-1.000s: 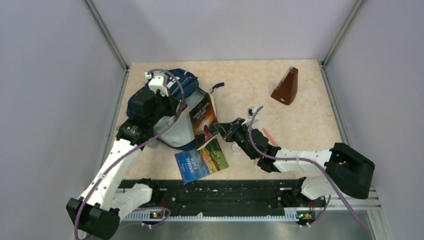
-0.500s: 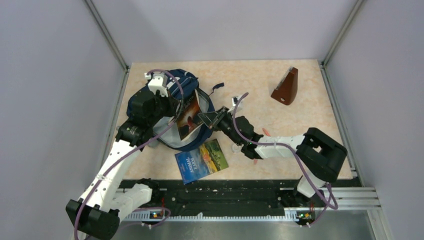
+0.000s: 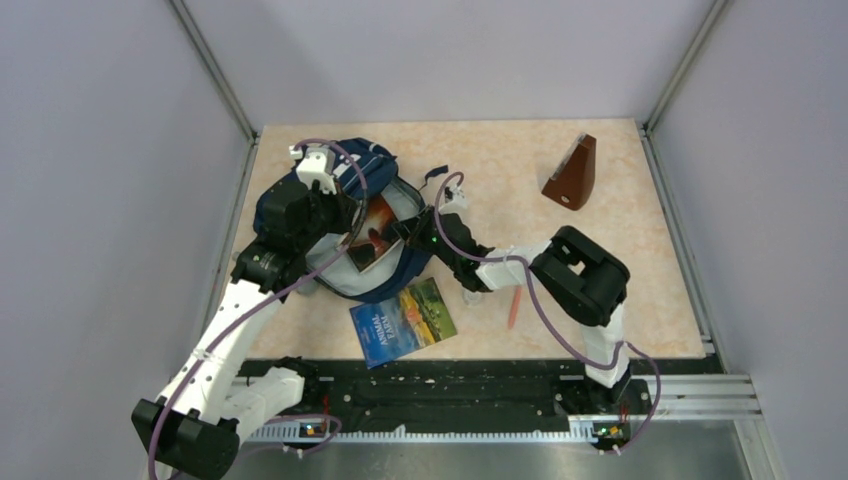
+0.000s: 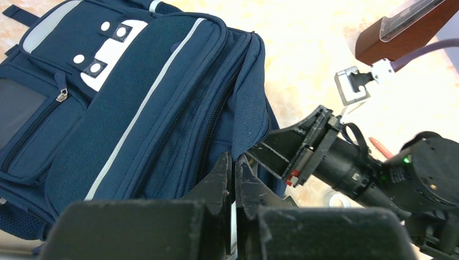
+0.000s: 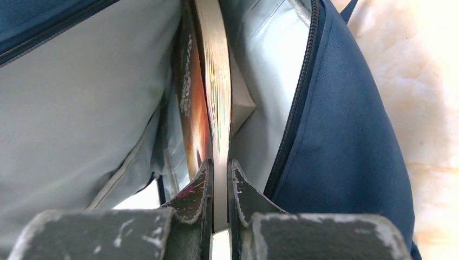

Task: Pack the student bag
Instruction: Place the book in the student bag.

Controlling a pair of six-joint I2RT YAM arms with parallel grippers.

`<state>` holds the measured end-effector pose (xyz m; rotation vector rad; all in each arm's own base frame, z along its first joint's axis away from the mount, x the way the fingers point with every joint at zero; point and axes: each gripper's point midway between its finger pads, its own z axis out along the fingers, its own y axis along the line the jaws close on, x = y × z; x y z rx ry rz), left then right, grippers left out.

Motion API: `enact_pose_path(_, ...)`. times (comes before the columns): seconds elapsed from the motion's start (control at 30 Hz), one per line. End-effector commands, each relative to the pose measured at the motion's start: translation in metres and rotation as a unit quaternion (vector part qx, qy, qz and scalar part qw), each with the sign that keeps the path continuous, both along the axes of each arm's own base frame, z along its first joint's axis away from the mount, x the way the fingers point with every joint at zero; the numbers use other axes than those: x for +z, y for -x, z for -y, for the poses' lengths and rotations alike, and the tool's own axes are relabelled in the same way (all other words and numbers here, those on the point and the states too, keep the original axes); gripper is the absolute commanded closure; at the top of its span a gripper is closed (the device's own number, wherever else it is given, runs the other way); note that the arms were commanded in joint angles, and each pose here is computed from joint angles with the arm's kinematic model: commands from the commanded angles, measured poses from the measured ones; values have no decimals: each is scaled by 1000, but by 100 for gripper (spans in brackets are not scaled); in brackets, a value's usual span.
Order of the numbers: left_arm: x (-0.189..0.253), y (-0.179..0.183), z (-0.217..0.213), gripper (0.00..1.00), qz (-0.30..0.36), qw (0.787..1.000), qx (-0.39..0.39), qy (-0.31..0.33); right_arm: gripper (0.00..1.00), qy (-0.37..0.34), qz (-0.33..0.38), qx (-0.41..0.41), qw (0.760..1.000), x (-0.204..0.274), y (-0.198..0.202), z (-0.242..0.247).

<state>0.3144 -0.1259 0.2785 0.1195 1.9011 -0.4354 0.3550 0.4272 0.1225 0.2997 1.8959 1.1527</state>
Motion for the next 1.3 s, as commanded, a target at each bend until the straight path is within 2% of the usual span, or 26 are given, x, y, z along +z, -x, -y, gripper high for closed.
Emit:
enact_pose_path(0.0,50,-3,5,100,81,996,-6,36,100,-12,33,-14,999,27,-26,-14)
enact_pose_path(0.53,52,0,9,100,81,996,-18,42,100,53,90,-44,994,19,-93,-64)
enact_pose_path(0.87,51,-1,8,100,81,996,-16,42,100,70,125,-53,988,29,-96,-59)
enact_pose_path(0.9,52,-1,8,100,81,996,-16,42,97,70,132,-49,988,32,-94,-58)
enact_pose_path(1.0,52,-1,7,100,83,996,-12,40,69,74,158,-38,984,44,-87,-53)
enact_pose_path(1.1,51,-2,5,100,81,996,-9,37,49,80,187,-24,979,60,-79,-48)
enact_pose_path(1.17,50,-2,5,100,81,996,-8,37,42,84,197,-23,977,69,-73,-41)
enact_pose_path(1.27,51,-2,4,100,82,996,-6,35,39,90,209,-20,974,80,-63,-30)
